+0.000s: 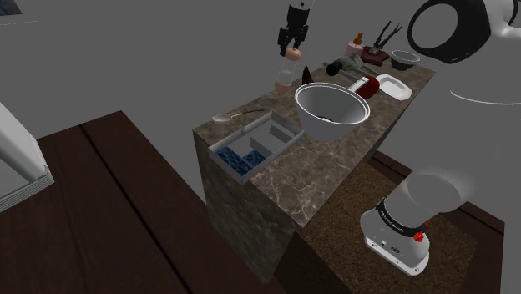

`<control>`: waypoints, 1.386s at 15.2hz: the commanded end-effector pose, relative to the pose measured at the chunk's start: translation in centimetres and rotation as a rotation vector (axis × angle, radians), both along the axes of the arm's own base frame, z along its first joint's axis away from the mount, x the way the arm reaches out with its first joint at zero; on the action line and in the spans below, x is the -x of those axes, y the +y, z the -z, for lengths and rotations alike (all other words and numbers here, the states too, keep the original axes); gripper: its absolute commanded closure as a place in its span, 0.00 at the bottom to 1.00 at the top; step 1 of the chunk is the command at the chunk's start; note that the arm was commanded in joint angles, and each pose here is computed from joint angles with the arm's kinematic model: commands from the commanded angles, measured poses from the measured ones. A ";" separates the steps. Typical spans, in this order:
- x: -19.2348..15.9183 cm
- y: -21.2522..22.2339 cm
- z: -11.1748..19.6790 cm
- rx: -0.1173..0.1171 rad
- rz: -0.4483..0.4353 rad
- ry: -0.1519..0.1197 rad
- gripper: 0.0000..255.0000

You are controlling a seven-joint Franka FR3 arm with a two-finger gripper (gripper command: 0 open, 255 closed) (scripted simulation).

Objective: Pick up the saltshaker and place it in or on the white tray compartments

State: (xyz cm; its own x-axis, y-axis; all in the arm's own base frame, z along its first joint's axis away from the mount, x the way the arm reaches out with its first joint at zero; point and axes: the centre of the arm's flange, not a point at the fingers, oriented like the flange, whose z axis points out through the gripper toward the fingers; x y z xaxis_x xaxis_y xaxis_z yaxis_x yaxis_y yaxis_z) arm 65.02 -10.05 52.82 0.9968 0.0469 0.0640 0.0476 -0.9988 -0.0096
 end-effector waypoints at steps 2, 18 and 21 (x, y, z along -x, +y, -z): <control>1.8 3.3 -0.8 0.000 0.001 -0.001 1.00; 10.9 21.8 -5.3 0.000 0.001 -0.001 1.00; 12.4 24.9 -6.0 0.000 0.001 -0.001 1.00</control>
